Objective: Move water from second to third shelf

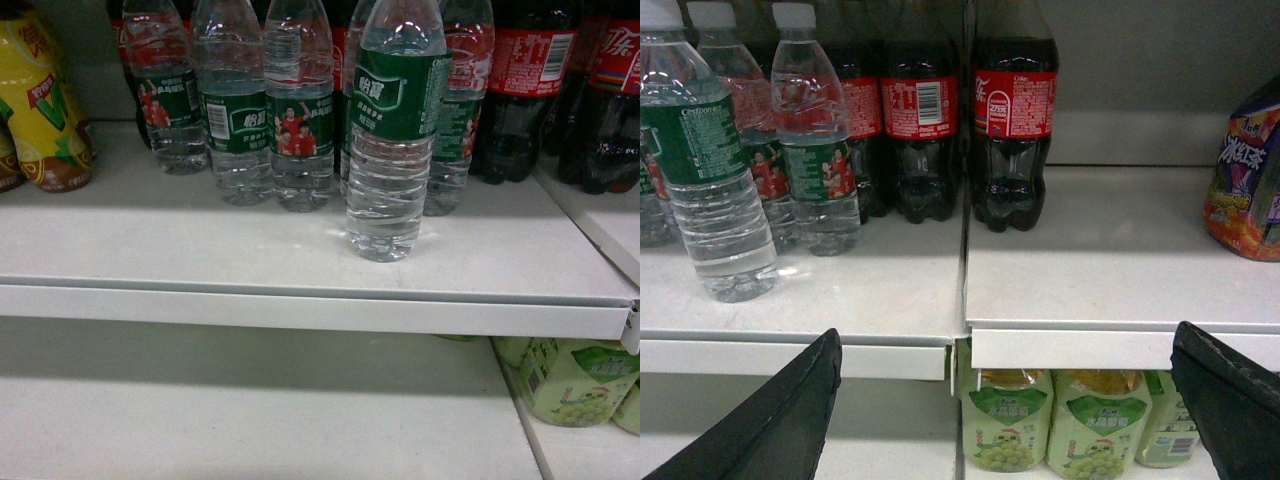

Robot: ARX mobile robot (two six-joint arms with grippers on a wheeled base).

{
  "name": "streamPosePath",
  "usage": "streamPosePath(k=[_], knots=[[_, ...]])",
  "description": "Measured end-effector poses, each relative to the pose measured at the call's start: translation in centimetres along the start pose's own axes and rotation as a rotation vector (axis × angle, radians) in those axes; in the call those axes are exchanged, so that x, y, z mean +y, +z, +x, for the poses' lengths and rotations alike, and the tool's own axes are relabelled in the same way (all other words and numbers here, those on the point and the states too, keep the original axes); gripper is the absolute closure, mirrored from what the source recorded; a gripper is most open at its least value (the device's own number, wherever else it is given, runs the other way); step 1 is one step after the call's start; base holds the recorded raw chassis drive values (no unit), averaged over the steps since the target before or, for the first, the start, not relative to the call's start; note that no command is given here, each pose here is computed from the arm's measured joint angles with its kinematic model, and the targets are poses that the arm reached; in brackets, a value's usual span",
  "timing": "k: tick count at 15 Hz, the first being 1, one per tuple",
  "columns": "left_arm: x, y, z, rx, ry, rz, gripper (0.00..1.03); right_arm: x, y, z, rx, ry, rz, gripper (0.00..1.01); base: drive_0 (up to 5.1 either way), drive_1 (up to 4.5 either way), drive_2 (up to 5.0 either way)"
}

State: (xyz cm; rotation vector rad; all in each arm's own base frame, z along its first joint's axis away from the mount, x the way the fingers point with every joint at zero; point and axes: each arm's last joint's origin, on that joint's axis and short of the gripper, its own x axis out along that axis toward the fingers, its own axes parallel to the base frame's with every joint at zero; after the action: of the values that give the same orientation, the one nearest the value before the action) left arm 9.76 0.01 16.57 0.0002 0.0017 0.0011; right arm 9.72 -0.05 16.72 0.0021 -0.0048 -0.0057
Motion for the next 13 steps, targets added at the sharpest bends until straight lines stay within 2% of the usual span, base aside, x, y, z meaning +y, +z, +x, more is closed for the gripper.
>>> streamPosePath(k=[13], knots=[[0.00, 0.00, 0.00, 0.000, 0.000, 0.000, 0.05, 0.00, 0.00, 0.00, 0.000, 0.000, 0.000, 0.03, 0.0, 0.00, 0.0]])
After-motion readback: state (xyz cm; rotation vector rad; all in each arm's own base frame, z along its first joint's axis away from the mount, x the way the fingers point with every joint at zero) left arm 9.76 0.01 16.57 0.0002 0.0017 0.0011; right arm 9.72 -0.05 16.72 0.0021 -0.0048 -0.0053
